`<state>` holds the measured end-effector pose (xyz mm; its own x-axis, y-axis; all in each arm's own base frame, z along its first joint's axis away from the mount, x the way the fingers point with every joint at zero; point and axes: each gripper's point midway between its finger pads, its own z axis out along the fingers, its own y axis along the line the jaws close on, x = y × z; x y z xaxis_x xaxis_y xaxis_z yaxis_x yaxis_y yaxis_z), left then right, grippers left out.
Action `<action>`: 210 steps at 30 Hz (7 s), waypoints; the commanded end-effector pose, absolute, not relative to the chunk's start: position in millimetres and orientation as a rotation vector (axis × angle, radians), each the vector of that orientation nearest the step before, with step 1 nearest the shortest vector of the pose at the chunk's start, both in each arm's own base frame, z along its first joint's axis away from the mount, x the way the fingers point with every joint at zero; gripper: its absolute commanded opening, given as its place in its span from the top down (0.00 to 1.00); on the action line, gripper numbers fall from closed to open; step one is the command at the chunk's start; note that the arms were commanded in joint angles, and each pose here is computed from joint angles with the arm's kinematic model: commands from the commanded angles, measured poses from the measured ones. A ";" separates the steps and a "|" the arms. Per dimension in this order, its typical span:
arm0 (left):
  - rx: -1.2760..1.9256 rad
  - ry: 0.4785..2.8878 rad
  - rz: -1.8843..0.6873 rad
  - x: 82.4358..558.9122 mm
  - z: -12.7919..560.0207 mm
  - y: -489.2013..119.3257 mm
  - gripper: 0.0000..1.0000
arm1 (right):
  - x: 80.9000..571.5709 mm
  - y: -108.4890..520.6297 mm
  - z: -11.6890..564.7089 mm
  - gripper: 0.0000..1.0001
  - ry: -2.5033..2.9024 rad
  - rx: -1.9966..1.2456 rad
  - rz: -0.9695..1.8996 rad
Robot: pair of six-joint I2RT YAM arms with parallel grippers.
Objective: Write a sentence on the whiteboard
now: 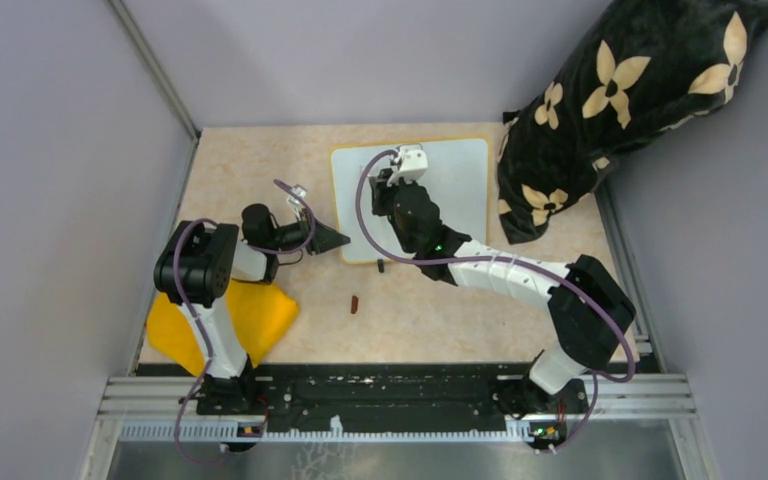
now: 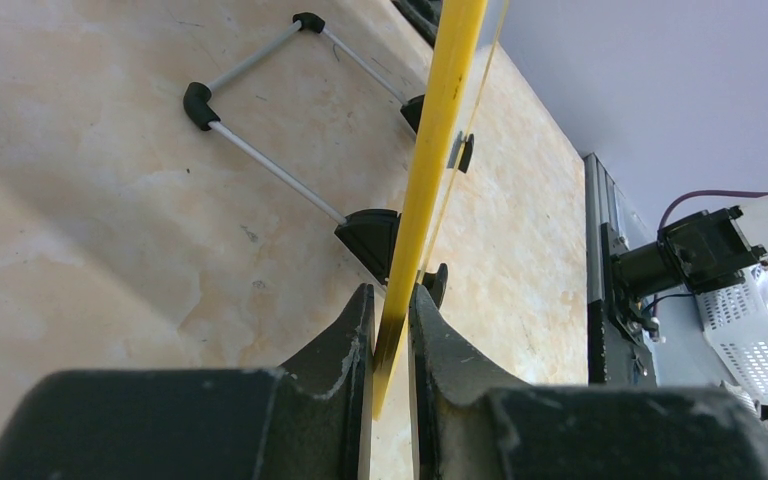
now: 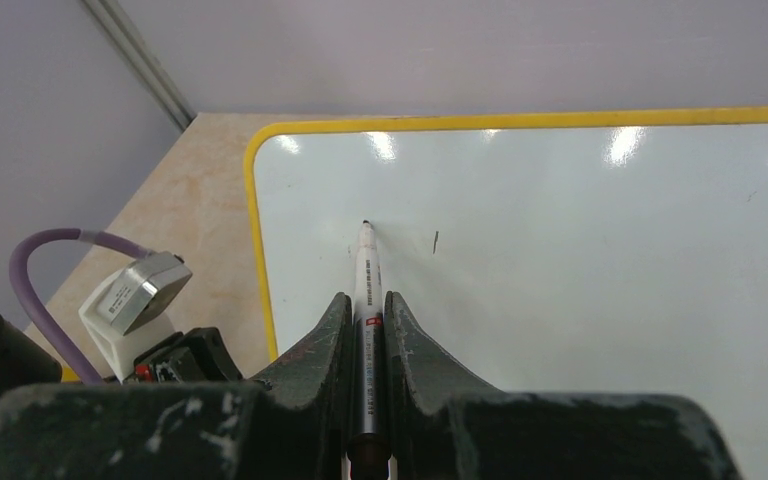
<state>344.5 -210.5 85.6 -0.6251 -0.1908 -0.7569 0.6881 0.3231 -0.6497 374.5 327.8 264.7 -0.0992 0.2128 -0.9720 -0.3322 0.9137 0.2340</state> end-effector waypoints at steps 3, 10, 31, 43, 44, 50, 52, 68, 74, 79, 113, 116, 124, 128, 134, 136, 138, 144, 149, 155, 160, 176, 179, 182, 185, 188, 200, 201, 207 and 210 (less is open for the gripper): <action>0.444 1.807 -1.392 343.9 84.8 -211.4 0.99 | 373.3 317.7 267.8 1.00 1.592 -0.043 0.470; 0.443 1.809 -1.392 343.7 84.5 -211.6 0.99 | 366.9 306.2 259.1 1.00 1.604 -0.029 0.454; 0.444 1.811 -1.389 343.8 83.5 -211.4 0.99 | 378.8 303.2 300.0 1.00 1.538 0.008 0.506; 0.443 1.812 -1.388 343.8 83.3 -211.3 0.99 | 377.1 313.0 276.0 1.00 1.593 -0.022 0.533; 0.442 1.812 -1.388 343.9 83.6 -211.3 0.99 | 375.6 313.6 272.7 1.00 1.601 -0.026 0.537; 0.441 1.812 -1.388 343.8 83.4 -211.3 0.99 | 369.5 316.6 257.6 1.00 1.638 -0.046 0.563; 0.442 1.811 -1.388 343.9 83.5 -211.4 0.99 | 367.8 318.3 252.8 1.00 1.652 -0.055 0.569; 0.443 1.808 -1.387 344.1 84.8 -211.4 0.99 | 346.2 346.2 225.4 1.00 1.729 -0.162 0.615; 0.441 1.811 -1.389 343.9 83.7 -211.4 0.99 | 344.6 346.9 232.1 1.00 1.724 -0.158 0.617; 0.440 1.812 -1.388 344.1 83.2 -211.3 1.00 | 341.5 330.2 276.1 1.00 1.621 -0.104 0.632; 0.444 1.815 -1.387 343.5 82.1 -211.3 1.00 | 369.1 307.9 258.2 1.00 1.667 -0.086 0.519; 0.445 1.814 -1.387 343.8 82.5 -211.4 1.00 | 368.9 308.0 253.5 1.00 1.680 -0.089 0.516; 0.446 1.812 -1.386 344.0 83.0 -211.3 1.00 | 365.0 302.7 240.7 1.00 1.711 -0.089 0.501; 0.445 1.813 -1.386 343.8 82.8 -211.3 1.00 | 362.3 296.9 236.7 1.00 1.718 -0.082 0.487; 0.445 1.812 -1.386 343.8 83.1 -211.3 1.00 | 360.8 286.0 233.3 1.00 1.725 -0.067 0.462; 0.446 1.811 -1.386 343.9 83.4 -211.3 1.00 | 362.2 282.2 234.3 1.00 1.722 -0.059 0.455; 0.445 1.813 -1.387 343.5 82.8 -211.3 1.00 | 363.5 279.2 237.2 1.00 1.716 -0.051 0.451; 0.447 1.812 -1.386 343.6 82.8 -211.3 1.00 | 368.9 275.8 247.1 1.00 1.695 -0.042 0.443; 0.446 1.813 -1.386 343.5 82.6 -211.3 1.00 | 372.7 276.8 256.3 1.00 1.676 -0.041 0.448; 0.448 1.812 -1.385 343.4 82.4 -211.2 1.00 | 376.5 281.0 262.8 1.00 1.666 -0.048 0.454; 0.447 1.812 -1.384 343.8 82.5 -211.2 1.00 | 378.0 283.4 267.7 1.00 1.653 -0.047 0.464; 0.446 1.809 -1.385 343.7 83.6 -211.2 1.00 | 379.8 300.9 268.2 1.00 1.660 -0.090 0.523; 0.446 1.808 -1.384 344.0 83.8 -211.3 1.00 | 378.7 304.0 264.5 1.00 1.671 -0.100 0.534; 0.447 1.808 -1.385 343.7 83.7 -211.3 1.00 | 378.0 306.2 261.2 1.00 1.681 -0.109 0.542; 0.446 1.809 -1.385 343.6 83.7 -211.3 1.00 | 376.6 306.5 257.3 1.00 1.692 -0.113 0.546; 0.446 1.809 -1.385 343.5 83.5 -211.2 1.00 | 375.5 304.1 256.3 1.00 1.696 -0.106 0.542; 0.447 1.805 -1.382 344.0 84.8 -211.2 1.00 | 362.3 269.4 298.5 1.00 1.579 -0.028 0.521; 0.446 1.805 -1.383 344.1 84.8 -211.2 1.00 | 363.7 268.4 297.5 1.00 1.581 -0.026 0.515; 0.448 1.803 -1.382 343.9 85.4 -211.2 1.00 | 367.3 273.0 289.5 1.00 1.599 -0.035 0.519; 0.449 1.803 -1.382 343.7 85.7 -211.2 1.00 | 368.9 275.8 286.3 1.00 1.607 -0.036 0.525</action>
<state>344.9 -211.5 84.7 -0.6207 -0.1878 -0.7612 0.6904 0.3291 -0.6442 363.9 275.7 278.6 -0.1433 0.2612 -0.9546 -0.3324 0.8958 0.2950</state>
